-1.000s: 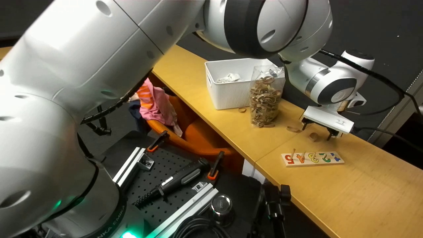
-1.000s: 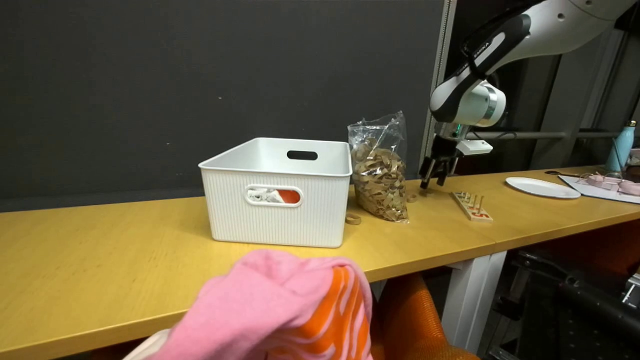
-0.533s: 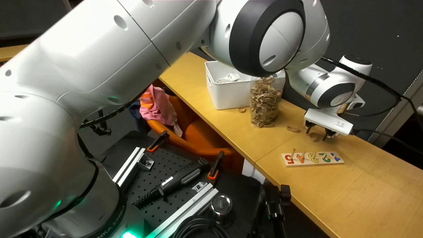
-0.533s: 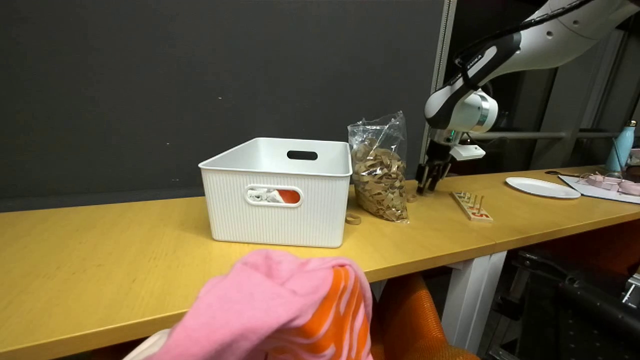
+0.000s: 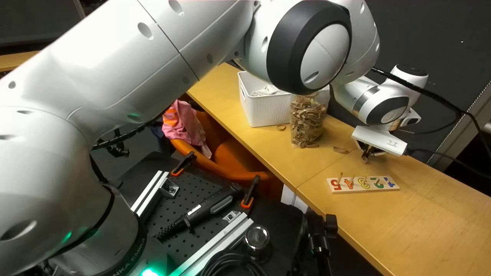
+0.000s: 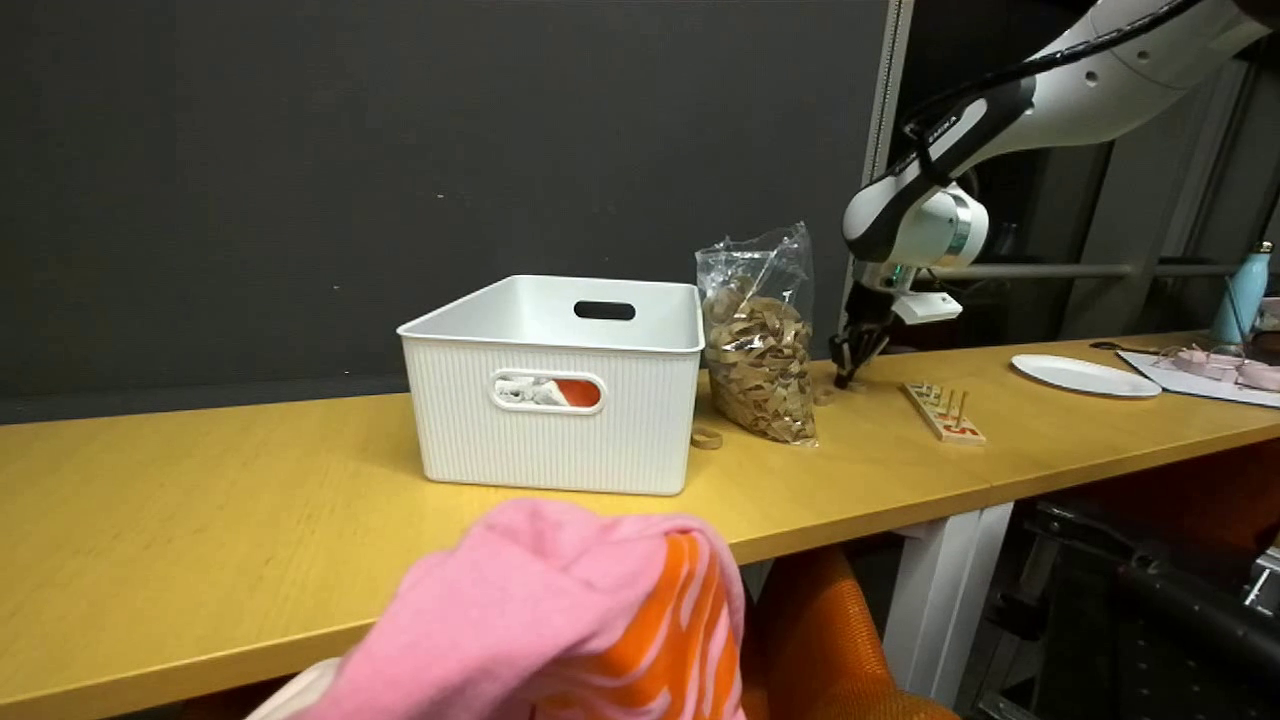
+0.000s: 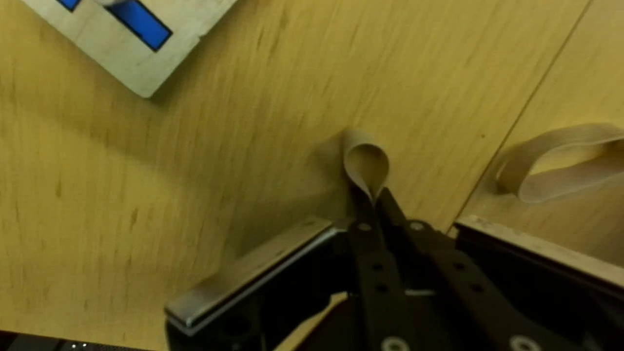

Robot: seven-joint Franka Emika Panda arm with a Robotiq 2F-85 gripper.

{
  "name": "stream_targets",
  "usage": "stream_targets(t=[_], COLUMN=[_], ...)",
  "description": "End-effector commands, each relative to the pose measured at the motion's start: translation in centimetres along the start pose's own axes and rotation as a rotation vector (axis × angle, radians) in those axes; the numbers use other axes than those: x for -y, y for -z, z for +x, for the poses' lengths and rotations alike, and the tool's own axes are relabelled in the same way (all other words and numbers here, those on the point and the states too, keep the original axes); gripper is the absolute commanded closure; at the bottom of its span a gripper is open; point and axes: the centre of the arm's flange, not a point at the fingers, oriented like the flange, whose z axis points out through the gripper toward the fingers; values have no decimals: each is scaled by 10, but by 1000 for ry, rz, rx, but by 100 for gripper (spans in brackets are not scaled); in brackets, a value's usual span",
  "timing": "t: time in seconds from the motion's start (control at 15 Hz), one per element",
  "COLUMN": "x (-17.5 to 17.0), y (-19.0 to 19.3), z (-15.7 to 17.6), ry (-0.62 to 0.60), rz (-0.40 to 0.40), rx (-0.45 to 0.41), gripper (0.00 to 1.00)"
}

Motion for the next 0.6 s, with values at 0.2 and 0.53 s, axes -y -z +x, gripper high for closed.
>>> stream_targets(t=[0.2,0.53], x=[31,60], y=[21,31], z=[-9,2], ry=[24,50], rz=[-4,-20], rx=[-51,-69], gripper=[99,99])
